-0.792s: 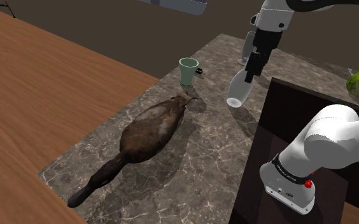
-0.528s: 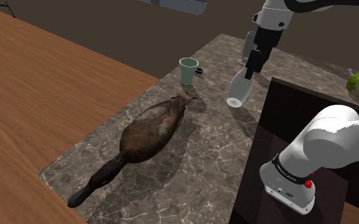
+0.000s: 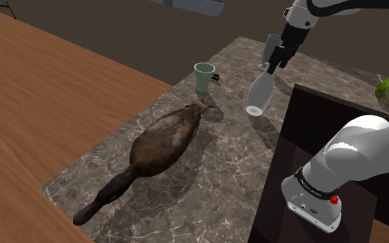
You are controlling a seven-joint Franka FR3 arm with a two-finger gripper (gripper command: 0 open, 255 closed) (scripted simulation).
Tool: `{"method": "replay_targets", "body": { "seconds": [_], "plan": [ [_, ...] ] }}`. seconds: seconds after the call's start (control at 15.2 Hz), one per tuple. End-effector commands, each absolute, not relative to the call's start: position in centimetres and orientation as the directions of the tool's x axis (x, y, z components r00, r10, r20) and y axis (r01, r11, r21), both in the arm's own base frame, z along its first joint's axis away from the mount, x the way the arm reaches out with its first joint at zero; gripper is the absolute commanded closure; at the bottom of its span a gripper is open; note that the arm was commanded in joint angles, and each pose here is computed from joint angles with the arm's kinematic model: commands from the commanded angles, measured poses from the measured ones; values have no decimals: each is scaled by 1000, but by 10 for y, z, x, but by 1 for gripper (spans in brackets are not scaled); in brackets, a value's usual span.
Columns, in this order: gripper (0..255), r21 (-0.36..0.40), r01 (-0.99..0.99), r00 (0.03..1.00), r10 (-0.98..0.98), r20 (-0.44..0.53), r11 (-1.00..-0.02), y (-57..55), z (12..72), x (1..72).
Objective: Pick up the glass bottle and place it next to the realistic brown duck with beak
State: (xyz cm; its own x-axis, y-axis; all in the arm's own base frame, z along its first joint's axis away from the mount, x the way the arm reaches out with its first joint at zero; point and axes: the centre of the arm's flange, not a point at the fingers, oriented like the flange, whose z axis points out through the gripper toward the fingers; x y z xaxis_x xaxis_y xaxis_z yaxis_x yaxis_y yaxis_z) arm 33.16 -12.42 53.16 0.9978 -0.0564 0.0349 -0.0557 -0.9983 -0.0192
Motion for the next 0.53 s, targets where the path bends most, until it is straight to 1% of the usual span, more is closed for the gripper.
{"method": "replay_targets", "body": {
  "seconds": [0.0, 0.46],
  "plan": [
    [0, -3, -81, 994, -81, 70, -997, -148, 537, 333],
    [0, -3, -82, 994, -82, 71, -997, -149, 506, 335]
  ]
}}
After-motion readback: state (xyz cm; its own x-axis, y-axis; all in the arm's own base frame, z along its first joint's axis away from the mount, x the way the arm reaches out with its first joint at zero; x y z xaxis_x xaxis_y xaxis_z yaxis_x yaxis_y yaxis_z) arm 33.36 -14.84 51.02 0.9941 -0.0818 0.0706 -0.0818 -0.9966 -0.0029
